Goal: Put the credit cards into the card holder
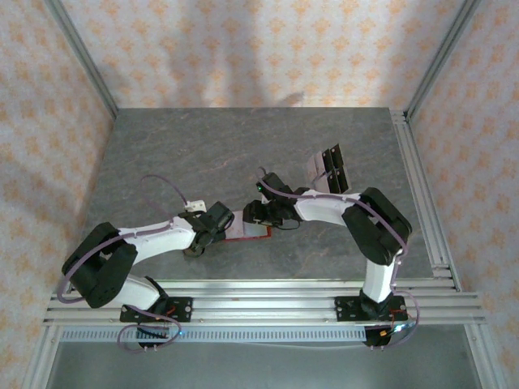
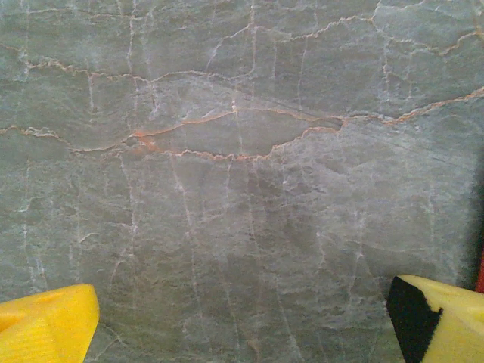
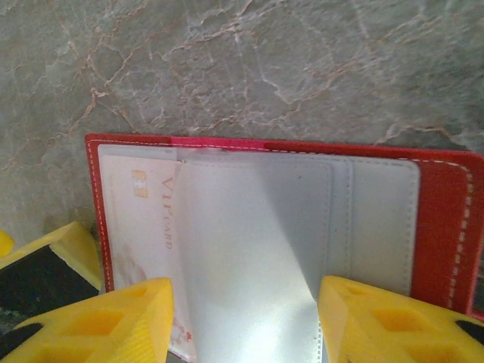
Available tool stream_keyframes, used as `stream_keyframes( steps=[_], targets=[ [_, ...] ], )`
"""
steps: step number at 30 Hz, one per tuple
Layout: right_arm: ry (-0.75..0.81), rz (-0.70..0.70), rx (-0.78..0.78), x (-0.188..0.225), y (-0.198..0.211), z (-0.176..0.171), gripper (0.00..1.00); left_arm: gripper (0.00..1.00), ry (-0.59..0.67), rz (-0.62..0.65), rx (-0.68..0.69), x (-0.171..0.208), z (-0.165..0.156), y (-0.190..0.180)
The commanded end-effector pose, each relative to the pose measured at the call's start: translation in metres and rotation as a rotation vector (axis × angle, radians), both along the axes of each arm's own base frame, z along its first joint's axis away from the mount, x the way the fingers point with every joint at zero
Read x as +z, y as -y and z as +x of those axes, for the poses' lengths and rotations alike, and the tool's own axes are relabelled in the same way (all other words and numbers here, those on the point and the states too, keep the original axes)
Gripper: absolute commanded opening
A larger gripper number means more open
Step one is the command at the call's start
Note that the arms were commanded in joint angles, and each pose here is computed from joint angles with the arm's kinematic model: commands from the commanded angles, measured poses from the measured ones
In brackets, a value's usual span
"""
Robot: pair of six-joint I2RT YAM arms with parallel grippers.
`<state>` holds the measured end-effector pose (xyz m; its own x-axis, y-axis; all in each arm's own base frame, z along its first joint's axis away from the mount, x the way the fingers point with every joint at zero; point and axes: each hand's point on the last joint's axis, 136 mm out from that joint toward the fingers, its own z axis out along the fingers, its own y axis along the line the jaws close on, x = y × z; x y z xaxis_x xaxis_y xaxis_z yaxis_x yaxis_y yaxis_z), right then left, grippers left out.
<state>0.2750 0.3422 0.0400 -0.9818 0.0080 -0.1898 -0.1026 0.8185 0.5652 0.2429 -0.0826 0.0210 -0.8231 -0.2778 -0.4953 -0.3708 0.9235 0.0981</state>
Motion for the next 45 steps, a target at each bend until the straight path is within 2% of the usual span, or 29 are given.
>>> stream_keyframes(
  steps=[1,10,22,33,45],
  targets=[
    [-0.035,0.026,0.016,-0.004,-0.013,-0.005,0.53,1.0,0.001,0.019,-0.01,-0.002,-0.001,-0.001],
    [-0.034,0.07,0.041,0.007,-0.034,-0.007,0.54,1.0,0.018,0.008,-0.011,0.004,0.0,0.0],
    [-0.013,0.092,0.034,0.021,-0.04,-0.005,0.54,1.0,0.033,0.011,0.004,0.01,-0.003,-0.005],
    [-0.011,0.101,0.042,0.025,-0.047,-0.005,0.54,1.0,0.098,0.052,0.105,0.037,-0.013,-0.031],
    [-0.013,0.109,0.069,0.028,-0.068,-0.006,0.54,1.0,0.185,0.018,0.139,0.067,-0.015,-0.04]
  ],
)
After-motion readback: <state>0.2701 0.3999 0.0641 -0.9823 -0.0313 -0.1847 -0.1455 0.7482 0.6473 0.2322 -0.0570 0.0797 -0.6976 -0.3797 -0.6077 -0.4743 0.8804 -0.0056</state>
